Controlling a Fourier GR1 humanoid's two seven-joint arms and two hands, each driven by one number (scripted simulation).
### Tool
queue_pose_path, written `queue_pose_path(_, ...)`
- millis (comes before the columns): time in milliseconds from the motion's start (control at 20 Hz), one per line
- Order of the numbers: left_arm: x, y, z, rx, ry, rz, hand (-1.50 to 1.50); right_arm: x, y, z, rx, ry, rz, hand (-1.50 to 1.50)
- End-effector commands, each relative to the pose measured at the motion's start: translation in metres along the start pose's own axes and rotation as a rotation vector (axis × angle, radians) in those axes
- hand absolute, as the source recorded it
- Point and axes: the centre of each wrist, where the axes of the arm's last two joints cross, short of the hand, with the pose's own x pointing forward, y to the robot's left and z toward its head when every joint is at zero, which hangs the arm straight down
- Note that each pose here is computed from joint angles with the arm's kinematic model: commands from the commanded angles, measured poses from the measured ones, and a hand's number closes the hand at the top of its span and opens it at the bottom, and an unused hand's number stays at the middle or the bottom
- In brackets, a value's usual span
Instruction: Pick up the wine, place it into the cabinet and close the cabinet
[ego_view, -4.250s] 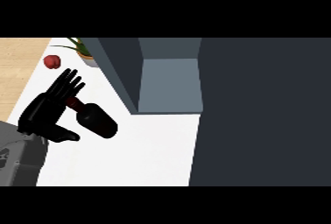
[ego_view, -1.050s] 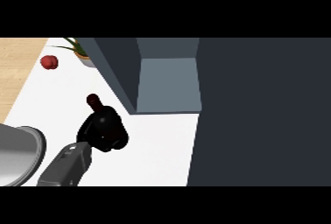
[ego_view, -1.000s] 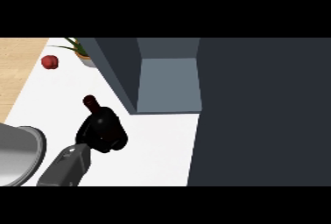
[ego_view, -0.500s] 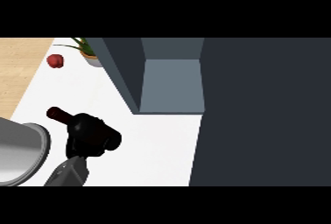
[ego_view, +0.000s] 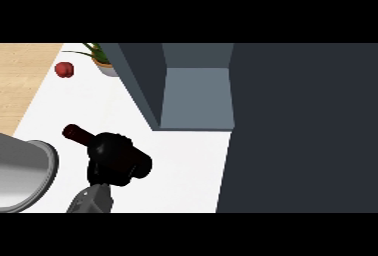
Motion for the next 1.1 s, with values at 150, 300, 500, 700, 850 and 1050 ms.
queue_pose_path(150,0.0,-0.06,0.01,-0.076,0.024,0.019,1.5,0.011,0.0,0.006,0.045,-0.02,-0.054,-1.5)
queue_pose_path(300,0.007,-0.085,0.009,-0.048,0.019,0.02,1.5,0.02,-0.001,0.009,0.036,-0.023,-0.045,-1.5)
queue_pose_path(500,0.027,-0.124,0.021,-0.076,0.044,0.042,1.5,0.002,-0.006,0.007,0.025,-0.034,-0.045,-1.5)
queue_pose_path(700,0.015,-0.139,0.018,-0.02,0.089,0.035,1.5,0.008,0.001,0.008,0.034,-0.023,-0.041,-1.5)
queue_pose_path(850,0.012,-0.154,0.016,0.008,0.081,0.044,1.5,-0.009,0.006,0.016,0.025,-0.024,-0.051,-1.5)
queue_pose_path(1050,-0.002,-0.135,0.027,0.035,0.094,0.046,1.5,0.001,-0.016,0.005,0.045,-0.02,-0.039,-1.5)
